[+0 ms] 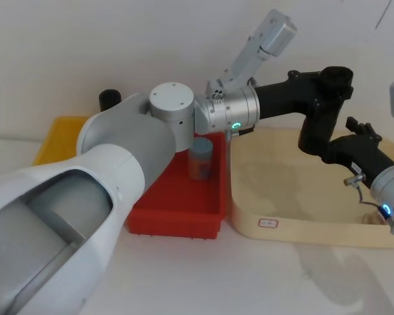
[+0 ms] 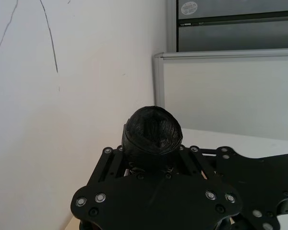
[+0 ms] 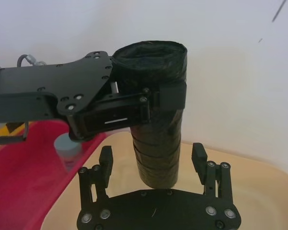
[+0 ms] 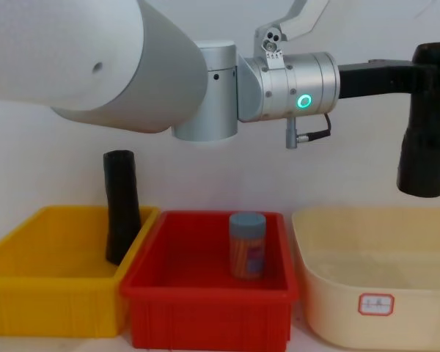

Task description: Pick up the garbage bag with the one hand and transfer it to the other hand.

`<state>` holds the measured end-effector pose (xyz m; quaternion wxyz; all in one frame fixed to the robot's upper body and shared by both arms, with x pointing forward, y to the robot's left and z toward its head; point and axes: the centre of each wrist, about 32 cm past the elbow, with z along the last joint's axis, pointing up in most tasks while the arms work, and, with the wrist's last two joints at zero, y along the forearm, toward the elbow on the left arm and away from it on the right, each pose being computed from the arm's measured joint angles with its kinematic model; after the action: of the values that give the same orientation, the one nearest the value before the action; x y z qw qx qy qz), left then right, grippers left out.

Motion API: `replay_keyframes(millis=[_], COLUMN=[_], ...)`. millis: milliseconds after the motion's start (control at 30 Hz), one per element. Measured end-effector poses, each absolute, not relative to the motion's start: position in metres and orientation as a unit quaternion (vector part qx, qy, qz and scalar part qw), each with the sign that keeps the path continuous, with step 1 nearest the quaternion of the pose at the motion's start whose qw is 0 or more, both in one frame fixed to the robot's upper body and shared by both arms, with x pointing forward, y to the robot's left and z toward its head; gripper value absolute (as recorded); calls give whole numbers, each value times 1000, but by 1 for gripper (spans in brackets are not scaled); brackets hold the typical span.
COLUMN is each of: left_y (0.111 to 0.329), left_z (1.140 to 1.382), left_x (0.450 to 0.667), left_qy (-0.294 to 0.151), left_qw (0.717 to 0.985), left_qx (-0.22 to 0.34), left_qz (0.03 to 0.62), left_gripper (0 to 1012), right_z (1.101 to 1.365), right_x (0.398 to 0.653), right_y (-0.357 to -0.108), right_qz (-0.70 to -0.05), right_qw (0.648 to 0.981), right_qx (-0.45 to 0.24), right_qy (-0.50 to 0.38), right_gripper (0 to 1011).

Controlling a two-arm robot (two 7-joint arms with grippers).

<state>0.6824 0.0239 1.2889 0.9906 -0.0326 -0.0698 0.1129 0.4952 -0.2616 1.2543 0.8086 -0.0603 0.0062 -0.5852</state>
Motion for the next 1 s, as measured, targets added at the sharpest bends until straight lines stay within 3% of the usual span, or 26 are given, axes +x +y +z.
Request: replay_keyframes(millis=[700,900,1000], left_y=[24,24,24], left_z=[1289,1289,1289], left_x=[682,682,682], left_qy=[-70,-70,-70], left_qw=[991,991,991], left_qx=[-32,-32,-32], left_qz=[113,113,113], left_gripper=[375,375,375], right_z=[1254,1254,1254], right_x=[524,527,528], right_y=[-258,-257,-257], right_qz=[-565,-563,-562], right_qw=[824,825,826], right_qx=[-47,-46,-46], right_qy=[20,22,22], right_gripper=[998,910,818])
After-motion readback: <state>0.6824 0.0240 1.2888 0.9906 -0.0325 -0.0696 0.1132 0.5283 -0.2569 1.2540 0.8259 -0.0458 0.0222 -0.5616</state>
